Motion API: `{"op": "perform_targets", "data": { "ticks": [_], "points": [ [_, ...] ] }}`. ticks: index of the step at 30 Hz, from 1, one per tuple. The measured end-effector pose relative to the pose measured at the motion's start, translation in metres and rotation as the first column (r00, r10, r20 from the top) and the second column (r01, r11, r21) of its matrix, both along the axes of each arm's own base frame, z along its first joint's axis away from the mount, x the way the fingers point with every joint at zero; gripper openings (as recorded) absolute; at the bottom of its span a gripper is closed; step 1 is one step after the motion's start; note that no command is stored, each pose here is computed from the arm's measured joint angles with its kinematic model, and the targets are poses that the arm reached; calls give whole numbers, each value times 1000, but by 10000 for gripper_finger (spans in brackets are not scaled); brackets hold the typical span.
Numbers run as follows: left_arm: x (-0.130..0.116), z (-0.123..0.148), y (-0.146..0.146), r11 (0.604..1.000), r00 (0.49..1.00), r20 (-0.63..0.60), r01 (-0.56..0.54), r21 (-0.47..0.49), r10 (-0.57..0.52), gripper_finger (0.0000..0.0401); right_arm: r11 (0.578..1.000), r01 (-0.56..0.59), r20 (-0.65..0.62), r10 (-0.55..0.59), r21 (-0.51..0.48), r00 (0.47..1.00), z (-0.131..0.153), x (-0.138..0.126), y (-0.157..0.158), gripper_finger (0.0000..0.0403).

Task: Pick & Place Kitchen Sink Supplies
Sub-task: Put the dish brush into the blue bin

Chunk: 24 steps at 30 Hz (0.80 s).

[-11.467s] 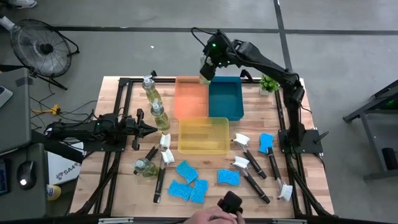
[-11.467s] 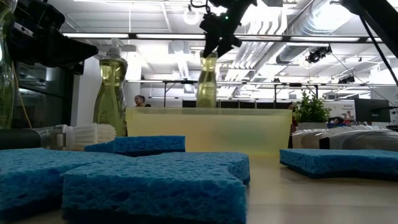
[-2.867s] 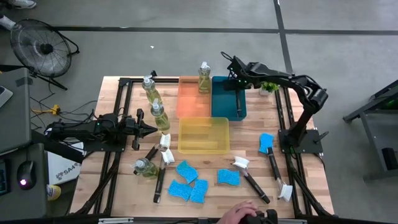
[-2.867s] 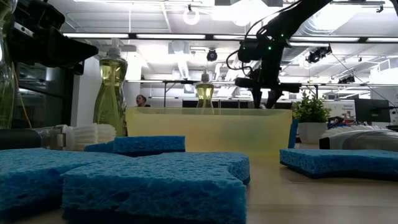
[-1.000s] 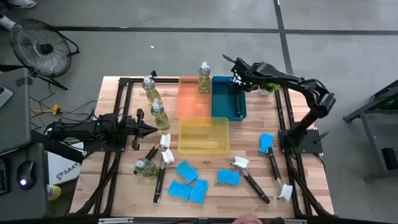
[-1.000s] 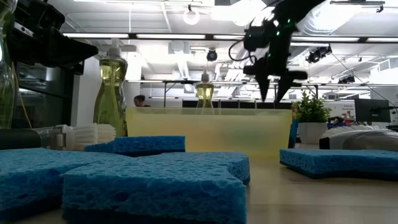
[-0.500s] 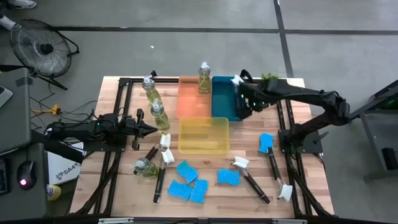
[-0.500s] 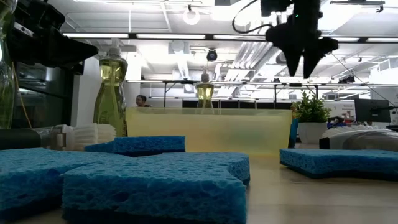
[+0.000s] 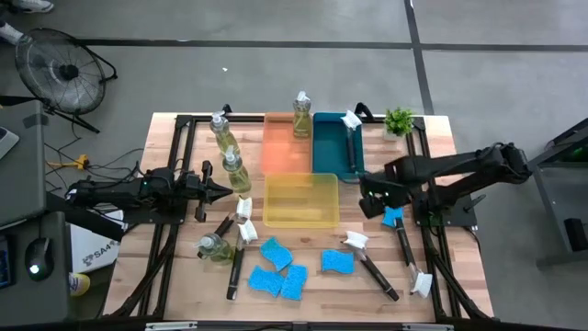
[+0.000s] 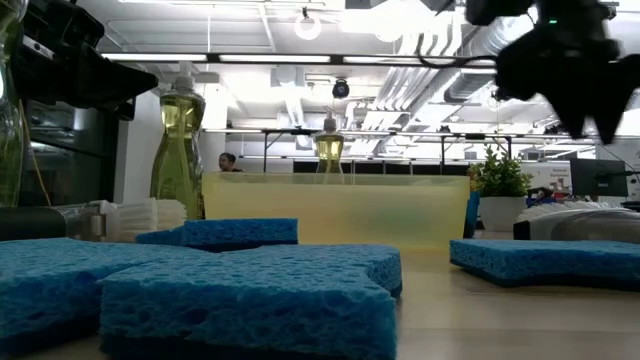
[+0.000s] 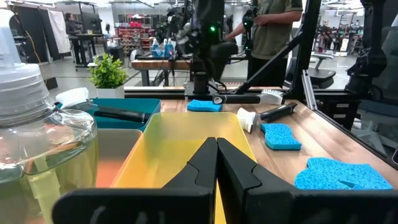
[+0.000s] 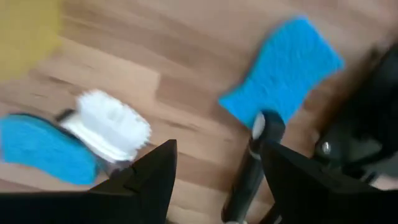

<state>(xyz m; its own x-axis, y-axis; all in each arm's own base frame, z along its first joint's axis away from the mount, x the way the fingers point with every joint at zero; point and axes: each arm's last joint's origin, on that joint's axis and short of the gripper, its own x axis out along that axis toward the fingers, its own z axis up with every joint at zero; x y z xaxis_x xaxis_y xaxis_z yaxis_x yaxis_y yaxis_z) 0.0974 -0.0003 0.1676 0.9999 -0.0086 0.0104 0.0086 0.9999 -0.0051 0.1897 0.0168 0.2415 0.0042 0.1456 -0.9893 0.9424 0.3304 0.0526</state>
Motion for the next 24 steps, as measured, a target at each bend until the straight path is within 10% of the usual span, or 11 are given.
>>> {"op": "perform_targets", "data": {
  "ticks": [24],
  "points": [
    [0,0,0,1000,1000,0,0,0,0,1,978,204,-216,-192,33,957,-72,-47,56,230]
  ]
}}
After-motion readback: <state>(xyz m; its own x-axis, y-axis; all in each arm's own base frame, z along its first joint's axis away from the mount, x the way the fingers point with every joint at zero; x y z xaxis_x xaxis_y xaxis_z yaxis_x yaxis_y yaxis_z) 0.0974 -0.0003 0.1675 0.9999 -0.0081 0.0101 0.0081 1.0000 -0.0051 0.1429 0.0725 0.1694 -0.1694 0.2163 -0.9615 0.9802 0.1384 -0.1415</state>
